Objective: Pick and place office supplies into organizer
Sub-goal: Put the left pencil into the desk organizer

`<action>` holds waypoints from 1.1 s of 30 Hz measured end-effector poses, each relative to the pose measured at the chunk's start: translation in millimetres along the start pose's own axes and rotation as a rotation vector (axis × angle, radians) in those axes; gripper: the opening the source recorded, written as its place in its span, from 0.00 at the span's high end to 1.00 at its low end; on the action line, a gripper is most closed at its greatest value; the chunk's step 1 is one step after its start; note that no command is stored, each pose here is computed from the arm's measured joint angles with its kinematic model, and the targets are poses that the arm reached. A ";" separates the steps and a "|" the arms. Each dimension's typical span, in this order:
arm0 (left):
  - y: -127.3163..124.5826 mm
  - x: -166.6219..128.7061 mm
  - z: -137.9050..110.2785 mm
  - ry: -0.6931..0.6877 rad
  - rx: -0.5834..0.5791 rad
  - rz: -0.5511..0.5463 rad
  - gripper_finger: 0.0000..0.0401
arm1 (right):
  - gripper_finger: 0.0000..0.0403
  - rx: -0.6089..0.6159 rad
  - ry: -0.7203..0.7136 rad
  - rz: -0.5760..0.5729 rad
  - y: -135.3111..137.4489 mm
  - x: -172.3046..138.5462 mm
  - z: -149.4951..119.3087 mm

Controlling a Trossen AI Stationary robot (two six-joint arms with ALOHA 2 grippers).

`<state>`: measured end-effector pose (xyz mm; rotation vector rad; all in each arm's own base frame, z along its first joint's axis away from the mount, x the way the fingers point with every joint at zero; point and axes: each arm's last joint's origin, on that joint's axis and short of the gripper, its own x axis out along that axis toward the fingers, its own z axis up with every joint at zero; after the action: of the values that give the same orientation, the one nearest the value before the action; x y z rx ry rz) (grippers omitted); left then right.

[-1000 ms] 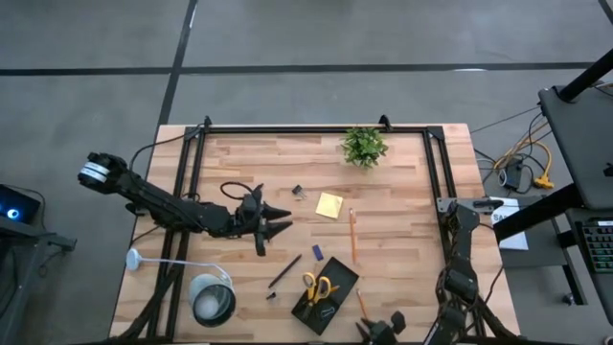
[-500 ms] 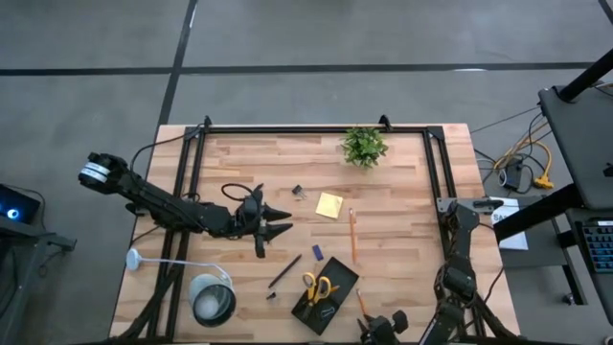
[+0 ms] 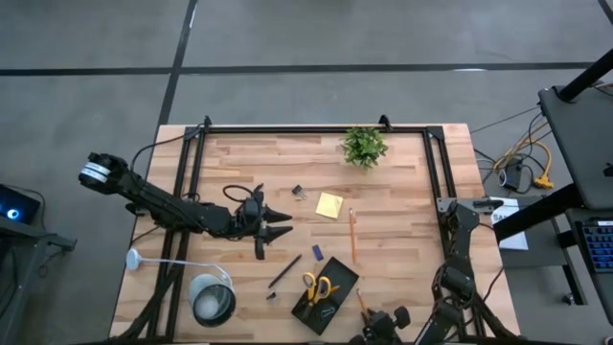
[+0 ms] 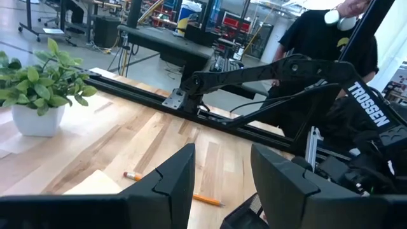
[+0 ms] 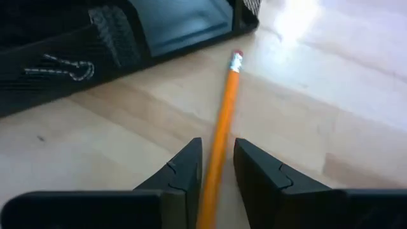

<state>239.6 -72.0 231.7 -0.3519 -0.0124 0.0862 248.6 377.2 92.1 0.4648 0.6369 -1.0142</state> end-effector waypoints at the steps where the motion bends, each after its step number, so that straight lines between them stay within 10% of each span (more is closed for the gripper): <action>1: 0.1 0.0 -0.4 0.003 0.000 0.001 0.66 | 0.80 -0.002 -0.001 0.002 -1.6 2.5 -2.4; 33: 0.7 1.2 1.8 -0.007 -0.007 0.005 0.66 | 0.97 -0.038 -0.026 -0.026 -0.5 6.7 8.5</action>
<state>240.7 -70.6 233.2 -0.3589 -0.0183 0.0928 253.0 367.4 93.7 0.4101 0.6396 -1.0292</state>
